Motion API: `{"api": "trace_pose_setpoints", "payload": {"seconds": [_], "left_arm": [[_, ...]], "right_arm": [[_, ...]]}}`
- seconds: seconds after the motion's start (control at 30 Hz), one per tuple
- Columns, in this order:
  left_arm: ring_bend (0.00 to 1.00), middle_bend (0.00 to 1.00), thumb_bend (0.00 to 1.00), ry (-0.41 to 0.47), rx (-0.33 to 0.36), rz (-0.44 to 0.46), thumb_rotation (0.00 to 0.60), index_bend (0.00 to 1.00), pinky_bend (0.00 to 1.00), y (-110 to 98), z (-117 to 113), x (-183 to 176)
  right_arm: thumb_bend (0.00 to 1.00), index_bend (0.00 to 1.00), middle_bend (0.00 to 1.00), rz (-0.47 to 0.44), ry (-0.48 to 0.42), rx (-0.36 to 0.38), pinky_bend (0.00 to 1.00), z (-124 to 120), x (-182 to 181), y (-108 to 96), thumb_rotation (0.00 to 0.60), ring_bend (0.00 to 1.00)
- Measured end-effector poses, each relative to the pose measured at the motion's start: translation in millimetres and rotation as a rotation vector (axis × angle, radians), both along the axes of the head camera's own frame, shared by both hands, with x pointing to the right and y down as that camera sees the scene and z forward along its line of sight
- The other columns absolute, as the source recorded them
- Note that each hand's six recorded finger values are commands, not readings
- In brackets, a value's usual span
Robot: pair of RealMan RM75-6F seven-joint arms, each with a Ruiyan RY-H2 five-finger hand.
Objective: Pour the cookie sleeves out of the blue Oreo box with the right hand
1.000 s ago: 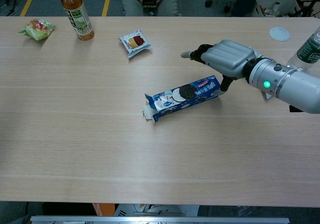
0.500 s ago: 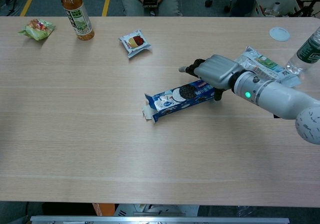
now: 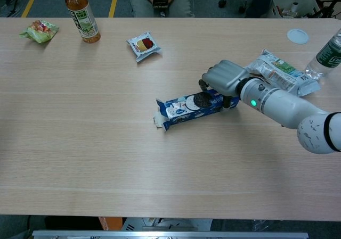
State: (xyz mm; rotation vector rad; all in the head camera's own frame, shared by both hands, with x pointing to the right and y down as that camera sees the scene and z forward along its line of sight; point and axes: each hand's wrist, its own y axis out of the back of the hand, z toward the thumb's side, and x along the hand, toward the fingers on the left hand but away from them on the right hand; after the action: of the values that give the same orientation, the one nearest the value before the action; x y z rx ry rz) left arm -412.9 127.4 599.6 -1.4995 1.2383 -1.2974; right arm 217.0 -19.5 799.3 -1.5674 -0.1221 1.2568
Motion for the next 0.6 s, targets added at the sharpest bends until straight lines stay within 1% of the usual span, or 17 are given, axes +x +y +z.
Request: {"api": "trace_pose_setpoints", "payload": {"seconds": [0.17,0.27,0.47,0.6], "left_arm": [[0.12,0.11,0.2,0.004,-0.002,-0.006,0.6,0.13,0.06,1,1,-3],[0.12,0.11,0.2,0.005,-0.004,-0.008,0.6,0.13,0.06,1,2,-4],[0.12,0.11,0.2,0.01,-0.002,-0.011,0.6,0.13,0.06,1,4,-5],[0.12,0.11,0.2,0.014,-0.006,-0.014,0.6,0.13,0.06,1,6,-6]], "right_arm": [[0.06,0.47,0.42,0.02,-0.015,0.009,0.52,-6,4,-5,0.6,0.36],[0.06,0.47,0.42,0.024,-0.029,0.021,0.54,-16,8,-10,0.6,0.36],[0.06,0.47,0.42,0.023,-0.038,0.068,0.54,-46,21,-28,0.6,0.37],[0.06,0.47,0.42,0.021,-0.049,0.113,0.54,-78,28,-45,0.6,0.37]]}}
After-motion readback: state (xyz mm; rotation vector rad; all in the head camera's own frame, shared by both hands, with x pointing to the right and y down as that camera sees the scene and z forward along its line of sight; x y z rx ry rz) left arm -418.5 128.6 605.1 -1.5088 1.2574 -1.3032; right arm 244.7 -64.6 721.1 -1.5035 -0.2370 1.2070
